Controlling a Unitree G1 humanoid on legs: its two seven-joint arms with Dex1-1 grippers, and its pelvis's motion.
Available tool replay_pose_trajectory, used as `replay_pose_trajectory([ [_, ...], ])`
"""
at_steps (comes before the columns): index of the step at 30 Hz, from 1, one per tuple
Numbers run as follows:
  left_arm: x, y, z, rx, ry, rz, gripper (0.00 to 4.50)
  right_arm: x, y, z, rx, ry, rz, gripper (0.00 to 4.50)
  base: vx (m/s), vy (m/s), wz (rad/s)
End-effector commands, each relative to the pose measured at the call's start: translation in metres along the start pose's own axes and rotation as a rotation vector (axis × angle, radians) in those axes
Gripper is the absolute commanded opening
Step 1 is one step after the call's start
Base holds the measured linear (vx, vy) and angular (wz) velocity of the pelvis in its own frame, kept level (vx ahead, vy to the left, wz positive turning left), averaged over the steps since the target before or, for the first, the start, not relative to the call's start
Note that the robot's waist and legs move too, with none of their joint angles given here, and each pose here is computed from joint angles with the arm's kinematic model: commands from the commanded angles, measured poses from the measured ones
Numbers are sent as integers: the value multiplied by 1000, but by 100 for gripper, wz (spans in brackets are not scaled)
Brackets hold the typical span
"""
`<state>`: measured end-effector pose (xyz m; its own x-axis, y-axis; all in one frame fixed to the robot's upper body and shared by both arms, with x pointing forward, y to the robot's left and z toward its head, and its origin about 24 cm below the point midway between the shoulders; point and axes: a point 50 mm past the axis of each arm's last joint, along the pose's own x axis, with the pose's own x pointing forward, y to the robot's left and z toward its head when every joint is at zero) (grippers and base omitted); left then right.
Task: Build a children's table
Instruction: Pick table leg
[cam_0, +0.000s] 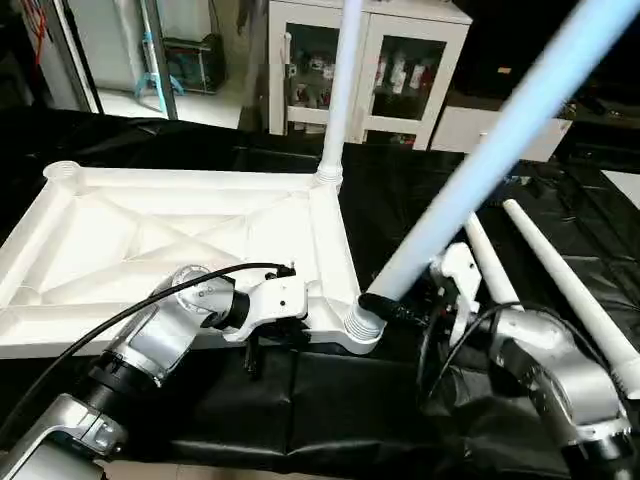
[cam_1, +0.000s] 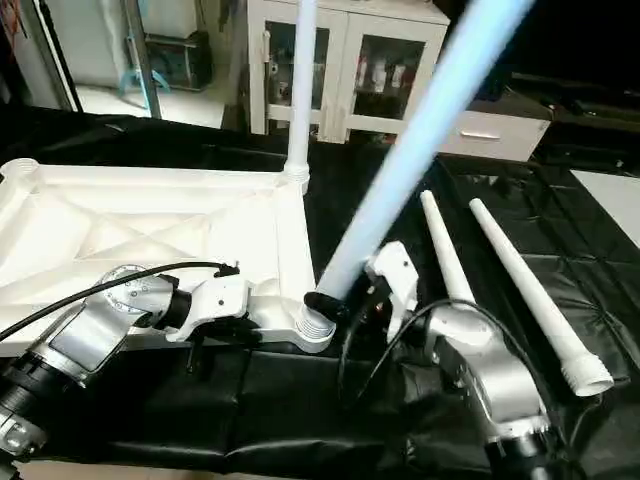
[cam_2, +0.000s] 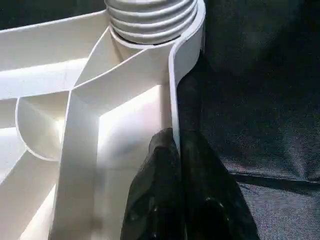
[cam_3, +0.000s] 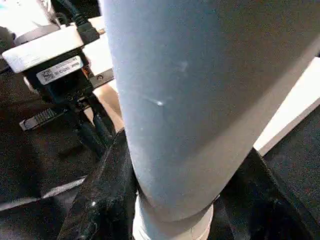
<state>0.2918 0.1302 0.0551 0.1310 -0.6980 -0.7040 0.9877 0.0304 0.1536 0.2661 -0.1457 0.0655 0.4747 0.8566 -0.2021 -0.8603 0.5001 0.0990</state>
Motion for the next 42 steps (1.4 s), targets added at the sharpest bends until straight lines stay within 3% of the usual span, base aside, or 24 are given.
replay_pose_trajectory([
  [1,1,-3,-9,-12,62,-15,0,-5,1,-36,108,196,6,184,0,0,0],
  [12,2,-5,-10,-25,62,-29,0,3,-15,-30,110,239,-3,184,0,0,0],
  [23,2,-5,-10,-29,64,-32,0,18,-19,-31,111,283,17,184,0,0,0],
  [27,2,-5,-10,-30,66,-29,0,16,-19,-41,119,312,5,183,0,0,0],
  [30,1,-4,-11,-31,66,-24,0,8,-18,-48,134,277,-49,183,0,0,0],
  [36,1,-2,-10,-29,65,-16,0,-5,-20,-52,163,208,-139,183,0,0,0],
  [42,2,-1,-9,-29,62,-19,0,-10,-16,-59,174,220,-139,183,0,0,0],
])
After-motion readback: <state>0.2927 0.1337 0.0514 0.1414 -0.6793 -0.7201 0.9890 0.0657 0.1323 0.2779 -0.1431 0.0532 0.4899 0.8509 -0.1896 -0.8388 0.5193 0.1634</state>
